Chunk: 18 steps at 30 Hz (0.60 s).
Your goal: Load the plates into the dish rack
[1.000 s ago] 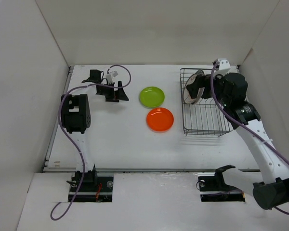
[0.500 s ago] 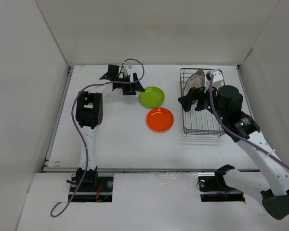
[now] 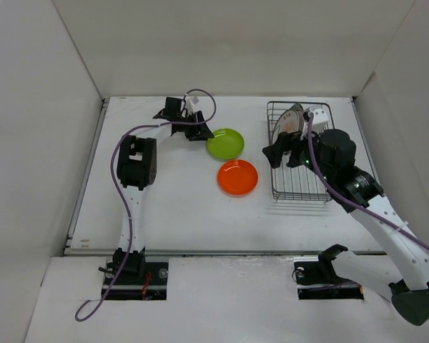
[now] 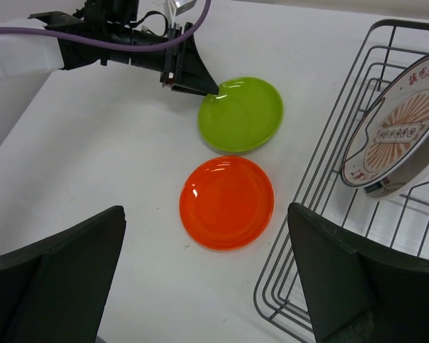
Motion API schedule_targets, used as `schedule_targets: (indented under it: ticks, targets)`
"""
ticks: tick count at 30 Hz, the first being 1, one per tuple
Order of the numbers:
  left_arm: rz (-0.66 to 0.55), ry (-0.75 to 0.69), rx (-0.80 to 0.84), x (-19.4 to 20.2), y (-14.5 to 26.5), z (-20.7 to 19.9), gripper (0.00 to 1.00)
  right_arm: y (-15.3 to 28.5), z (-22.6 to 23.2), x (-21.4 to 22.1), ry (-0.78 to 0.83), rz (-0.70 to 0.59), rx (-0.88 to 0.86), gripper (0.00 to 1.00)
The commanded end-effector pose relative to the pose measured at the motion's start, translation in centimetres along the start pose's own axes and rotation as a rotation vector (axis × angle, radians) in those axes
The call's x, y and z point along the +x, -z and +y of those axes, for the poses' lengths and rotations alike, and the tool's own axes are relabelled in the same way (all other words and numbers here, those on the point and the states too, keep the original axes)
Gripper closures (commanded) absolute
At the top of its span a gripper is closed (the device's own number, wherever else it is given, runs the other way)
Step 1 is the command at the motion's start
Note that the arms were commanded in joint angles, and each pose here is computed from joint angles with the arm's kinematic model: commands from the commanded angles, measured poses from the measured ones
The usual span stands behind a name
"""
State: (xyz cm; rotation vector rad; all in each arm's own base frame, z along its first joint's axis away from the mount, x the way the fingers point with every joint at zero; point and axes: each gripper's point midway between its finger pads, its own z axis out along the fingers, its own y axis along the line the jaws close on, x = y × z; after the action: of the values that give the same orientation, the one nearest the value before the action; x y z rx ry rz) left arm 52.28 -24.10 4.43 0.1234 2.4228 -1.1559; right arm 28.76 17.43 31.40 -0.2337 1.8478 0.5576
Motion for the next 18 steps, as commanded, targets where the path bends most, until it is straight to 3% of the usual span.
schedule_targets:
  ticks: [1,6,7,8,14,18]
  targets:
    - [0.058,0.064,-0.102,2.4,-1.4,3.6,0.62,0.4,0.8,-1.6,-0.01,-0.049,-0.01,0.01]
    - [0.053,0.081,-0.101,2.0,-1.5,3.4,0.66,0.2,0.5,-0.5,-0.019,-0.021,-0.002,0.01]
    - [0.057,0.082,-0.091,2.0,-1.5,3.2,0.78,0.2,0.4,-0.6,-0.019,-0.023,0.007,0.01]
    - [0.048,0.083,-0.087,1.6,-1.4,3.0,0.82,0.2,0.4,-0.6,-0.019,-0.023,0.007,0.01]
    - [0.042,0.102,-0.05,0.9,-1.8,2.3,1.0,-0.3,0.1,0.5,-0.03,0.005,0.015,0.01]
    - [0.044,0.095,0.007,0.2,-1.8,1.0,1.0,-0.4,0.0,0.9,-0.03,0.013,0.017,0.01]
